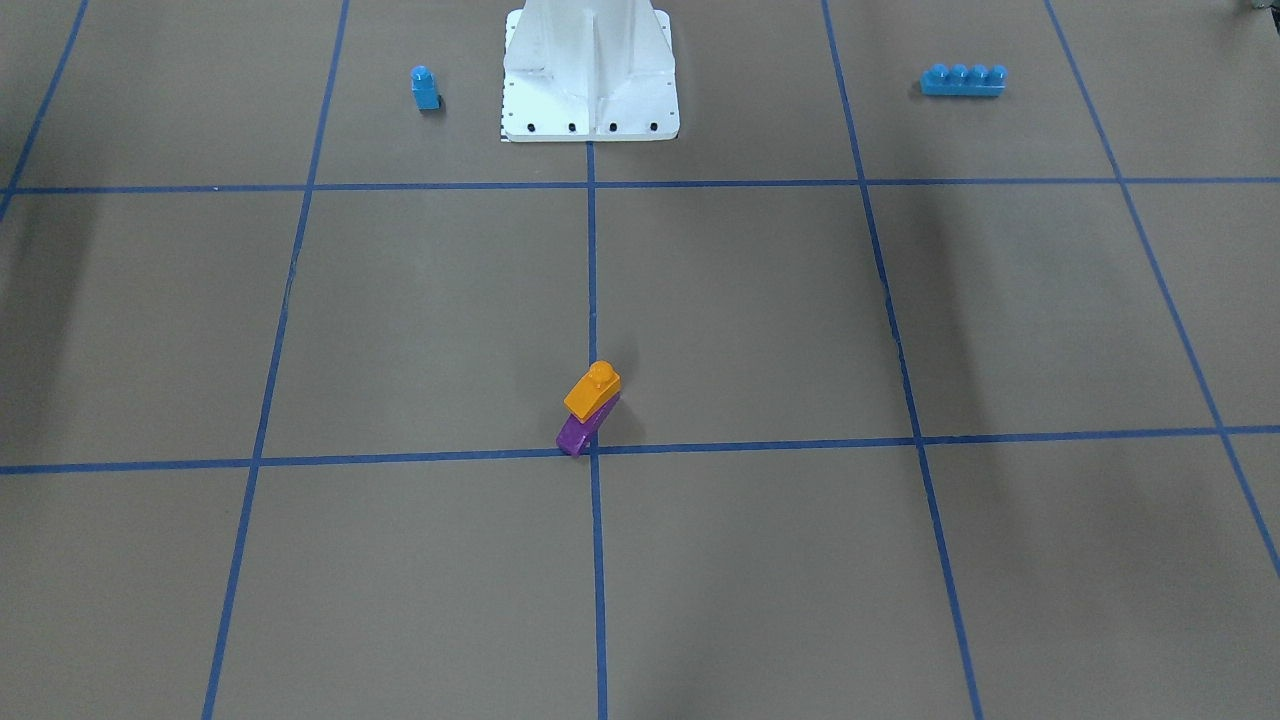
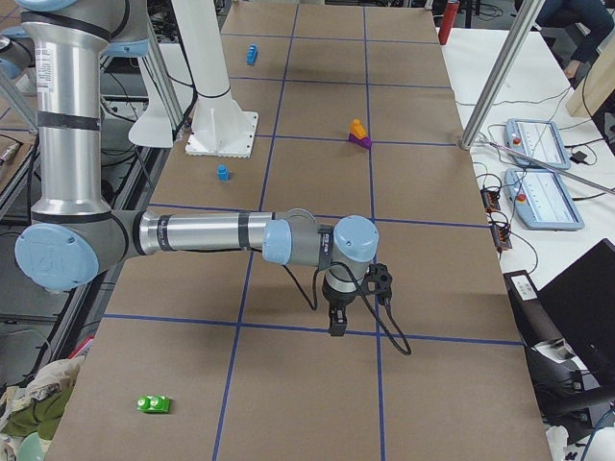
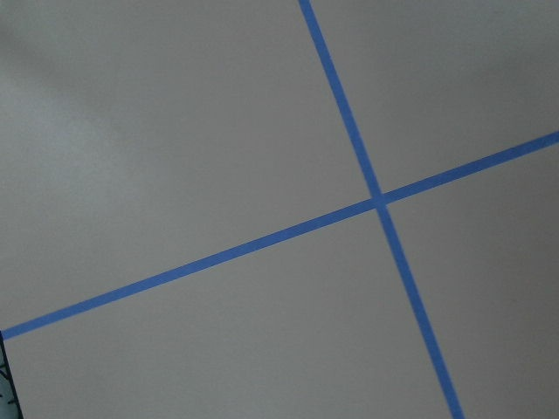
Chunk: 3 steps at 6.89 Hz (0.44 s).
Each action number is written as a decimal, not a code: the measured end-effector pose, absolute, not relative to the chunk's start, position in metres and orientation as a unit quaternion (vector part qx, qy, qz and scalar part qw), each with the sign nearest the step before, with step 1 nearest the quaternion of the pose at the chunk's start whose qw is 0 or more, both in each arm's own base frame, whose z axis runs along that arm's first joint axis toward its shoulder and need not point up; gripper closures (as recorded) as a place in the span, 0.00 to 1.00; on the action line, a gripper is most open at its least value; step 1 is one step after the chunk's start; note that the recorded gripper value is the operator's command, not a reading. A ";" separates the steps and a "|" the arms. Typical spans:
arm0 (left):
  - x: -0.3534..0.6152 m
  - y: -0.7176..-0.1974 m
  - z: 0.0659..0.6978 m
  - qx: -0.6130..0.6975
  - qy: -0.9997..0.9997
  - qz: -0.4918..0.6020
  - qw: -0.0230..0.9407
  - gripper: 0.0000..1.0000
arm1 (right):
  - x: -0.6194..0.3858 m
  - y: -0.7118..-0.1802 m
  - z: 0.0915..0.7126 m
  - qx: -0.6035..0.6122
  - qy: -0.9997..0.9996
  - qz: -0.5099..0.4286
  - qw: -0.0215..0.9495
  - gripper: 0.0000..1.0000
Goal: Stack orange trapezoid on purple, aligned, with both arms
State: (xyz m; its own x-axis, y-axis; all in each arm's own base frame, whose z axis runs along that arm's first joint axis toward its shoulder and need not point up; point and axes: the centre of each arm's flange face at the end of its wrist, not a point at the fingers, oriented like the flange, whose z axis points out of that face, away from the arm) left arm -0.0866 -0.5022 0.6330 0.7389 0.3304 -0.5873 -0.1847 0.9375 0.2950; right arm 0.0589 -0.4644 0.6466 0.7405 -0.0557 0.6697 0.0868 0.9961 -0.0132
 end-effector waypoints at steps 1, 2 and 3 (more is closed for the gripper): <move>-0.082 -0.499 0.630 0.100 0.335 0.140 0.926 0.00 | 0.063 -0.463 0.650 -0.022 -0.374 -0.029 0.927 0.00; -0.077 -0.495 0.631 0.092 0.336 0.142 0.926 0.00 | 0.064 -0.463 0.653 -0.024 -0.381 -0.025 0.924 0.00; -0.071 -0.493 0.633 0.086 0.335 0.146 0.927 0.00 | 0.065 -0.463 0.655 -0.026 -0.384 -0.023 0.923 0.00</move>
